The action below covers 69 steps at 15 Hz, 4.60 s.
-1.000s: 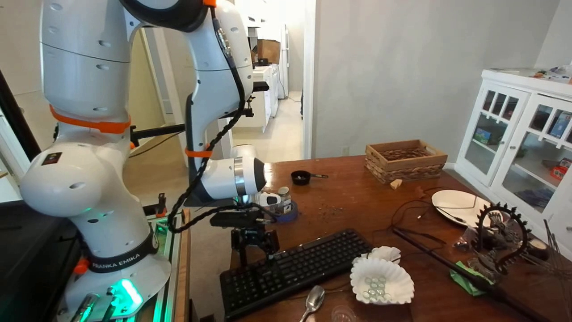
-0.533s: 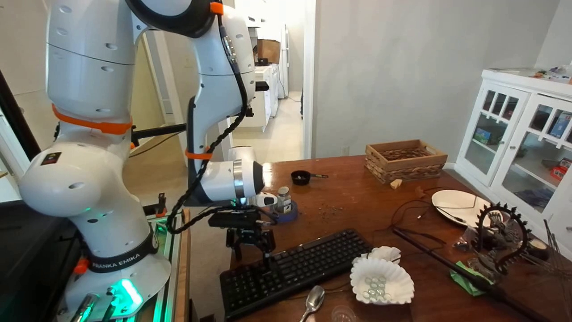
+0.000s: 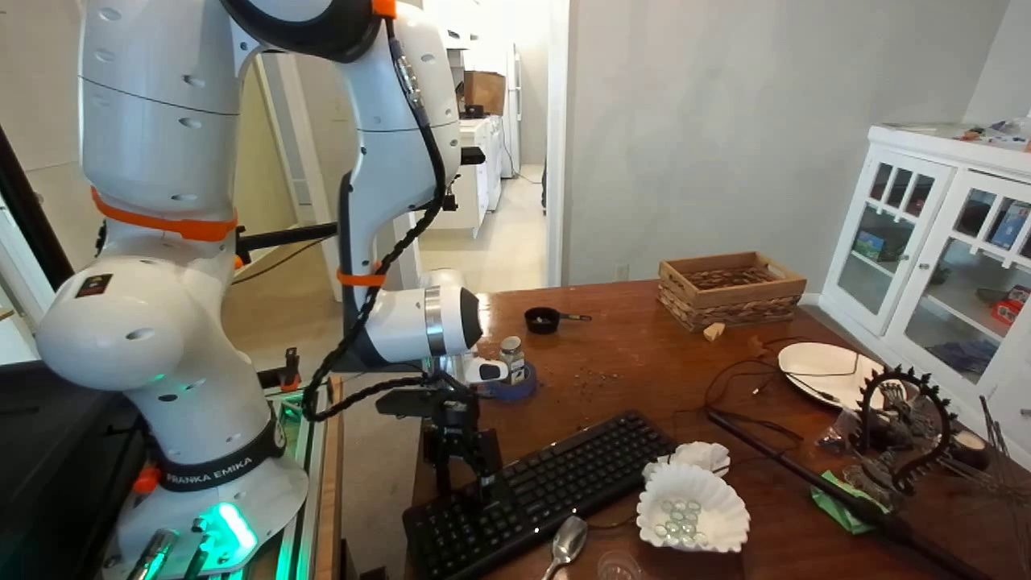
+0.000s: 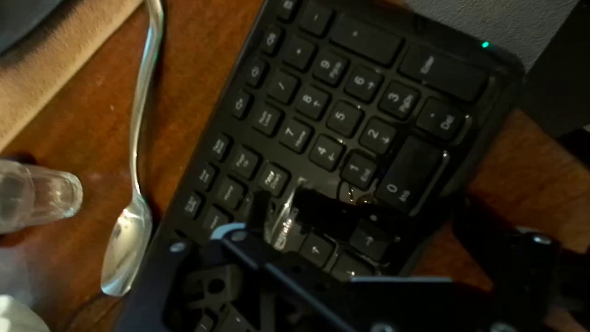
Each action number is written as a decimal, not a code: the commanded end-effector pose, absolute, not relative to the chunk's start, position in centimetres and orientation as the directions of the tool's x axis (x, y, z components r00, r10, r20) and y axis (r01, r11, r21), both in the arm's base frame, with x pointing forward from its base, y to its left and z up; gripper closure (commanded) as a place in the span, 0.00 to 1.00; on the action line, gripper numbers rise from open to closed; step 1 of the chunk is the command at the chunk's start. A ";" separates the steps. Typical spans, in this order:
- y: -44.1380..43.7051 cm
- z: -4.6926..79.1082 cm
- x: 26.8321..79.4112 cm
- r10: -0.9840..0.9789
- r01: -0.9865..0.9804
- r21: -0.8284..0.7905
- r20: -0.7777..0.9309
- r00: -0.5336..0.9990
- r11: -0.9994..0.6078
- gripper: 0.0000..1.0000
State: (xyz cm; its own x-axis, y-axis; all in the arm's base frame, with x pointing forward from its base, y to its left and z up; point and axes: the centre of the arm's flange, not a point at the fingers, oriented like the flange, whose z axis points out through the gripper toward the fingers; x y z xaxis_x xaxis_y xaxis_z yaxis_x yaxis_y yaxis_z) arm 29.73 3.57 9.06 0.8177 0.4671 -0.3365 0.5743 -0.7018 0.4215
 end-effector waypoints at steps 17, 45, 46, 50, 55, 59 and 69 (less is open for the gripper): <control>0.2 11.3 34.3 0.450 0.530 0.392 -0.282 0.848 -0.752 0.00; 7.9 9.0 54.8 0.294 0.278 0.510 -0.050 0.954 -0.814 0.00; 7.9 8.7 55.2 0.289 0.272 0.509 -0.046 0.956 -0.816 0.00; 6.7 8.5 56.7 0.234 0.218 0.531 -0.038 0.971 -0.819 0.00; 4.1 8.3 58.0 0.121 0.132 0.562 -0.056 0.991 -0.816 0.00; 2.1 7.9 58.7 -0.024 0.029 0.613 -0.077 0.997 -0.789 0.00; 0.9 9.8 58.6 -0.094 -0.026 0.578 -0.088 0.992 -0.816 0.00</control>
State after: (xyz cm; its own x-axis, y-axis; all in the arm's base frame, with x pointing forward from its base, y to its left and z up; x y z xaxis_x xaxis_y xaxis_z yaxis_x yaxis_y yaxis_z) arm 58.95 0.37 8.68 0.9877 -0.1386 -0.0725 -0.0640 -0.7810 0.6213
